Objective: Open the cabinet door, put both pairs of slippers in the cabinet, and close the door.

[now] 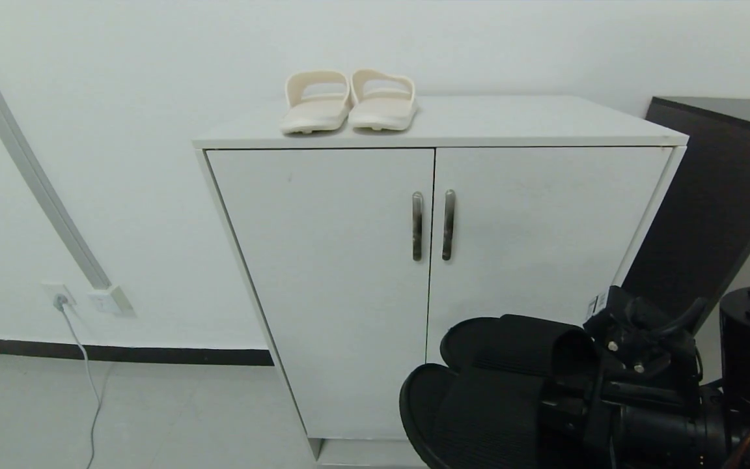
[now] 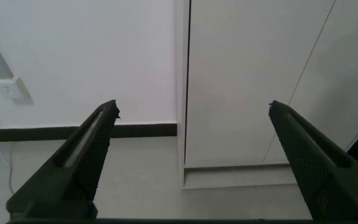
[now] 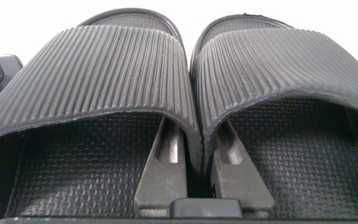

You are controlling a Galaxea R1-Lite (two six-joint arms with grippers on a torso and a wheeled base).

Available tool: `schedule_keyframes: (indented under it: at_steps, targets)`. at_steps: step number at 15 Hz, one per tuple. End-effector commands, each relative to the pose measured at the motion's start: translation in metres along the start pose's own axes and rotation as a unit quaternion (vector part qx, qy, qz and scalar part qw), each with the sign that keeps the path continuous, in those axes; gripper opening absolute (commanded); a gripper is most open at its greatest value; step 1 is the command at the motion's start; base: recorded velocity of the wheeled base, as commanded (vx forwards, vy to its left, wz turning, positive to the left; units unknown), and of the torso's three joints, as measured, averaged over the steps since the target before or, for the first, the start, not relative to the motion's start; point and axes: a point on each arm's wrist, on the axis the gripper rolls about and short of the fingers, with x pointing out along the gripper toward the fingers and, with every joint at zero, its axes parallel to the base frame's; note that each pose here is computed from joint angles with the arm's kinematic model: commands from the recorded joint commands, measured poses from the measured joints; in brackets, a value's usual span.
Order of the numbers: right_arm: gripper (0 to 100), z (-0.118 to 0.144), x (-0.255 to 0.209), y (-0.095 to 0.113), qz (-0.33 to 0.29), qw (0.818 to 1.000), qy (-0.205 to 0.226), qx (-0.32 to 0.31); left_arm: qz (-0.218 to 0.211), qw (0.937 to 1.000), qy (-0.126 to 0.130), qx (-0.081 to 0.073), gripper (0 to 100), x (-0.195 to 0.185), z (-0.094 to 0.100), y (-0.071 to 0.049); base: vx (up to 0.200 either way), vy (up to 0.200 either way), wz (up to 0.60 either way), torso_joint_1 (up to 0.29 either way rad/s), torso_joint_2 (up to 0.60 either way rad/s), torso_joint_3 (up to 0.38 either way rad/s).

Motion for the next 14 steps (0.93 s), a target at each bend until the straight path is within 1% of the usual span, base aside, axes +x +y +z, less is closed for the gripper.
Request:
schedule_keyframes:
  at_steps: [1,4,8,9,10,11,12,13,14]
  targets:
    - [0,-0.001,0.001,0.000,0.000,1.000,0.003,0.000,0.000,1.0000,0.000,0.000,100,0.000,0.000,0.000,0.000,0.000,0.00,-0.027,0.43,0.388]
    - [0,-0.001,0.001,0.000,0.001,1.000,0.002,0.000,0.000,1.0000,0.000,0.000,100,0.000,0.000,0.000,0.000,0.000,0.00,-0.022,0.41,0.388]
    - [0,-0.003,0.000,0.000,0.001,1.000,0.006,0.000,0.000,1.0000,0.000,0.000,100,0.000,0.000,0.000,0.000,0.000,0.00,0.000,0.10,0.101]
    - [0,-0.003,0.000,0.000,0.001,1.000,0.006,0.000,0.000,1.0000,0.003,0.003,100,0.000,0.000,0.000,0.000,0.000,0.00,0.000,0.00,0.000]
    - [0,-0.003,0.000,0.000,0.001,1.000,0.004,0.000,0.000,0.9999,0.003,0.012,100,0.001,0.002,0.000,0.000,0.000,0.00,0.000,0.00,0.000]
    - [0,-0.003,0.001,0.000,0.001,1.000,0.003,0.000,0.000,0.9994,-0.005,0.035,100,0.000,0.004,0.000,0.000,0.000,0.00,0.000,0.00,0.000]
    - [0,-0.003,0.001,0.000,0.001,1.000,0.003,0.000,0.001,0.9989,-0.021,0.041,100,-0.003,0.018,0.000,0.000,0.000,0.00,0.000,0.00,0.000]
    - [0,-0.003,0.001,0.000,0.001,1.000,0.002,0.000,-0.003,0.9992,-0.027,0.031,100,-0.004,0.037,0.000,0.000,0.000,0.00,0.000,0.00,0.000]
    - [0,-0.003,0.001,0.001,0.001,1.000,0.003,0.000,-0.017,0.9998,0.001,0.012,100,0.006,0.058,0.000,0.000,0.000,0.00,0.000,0.00,0.000]
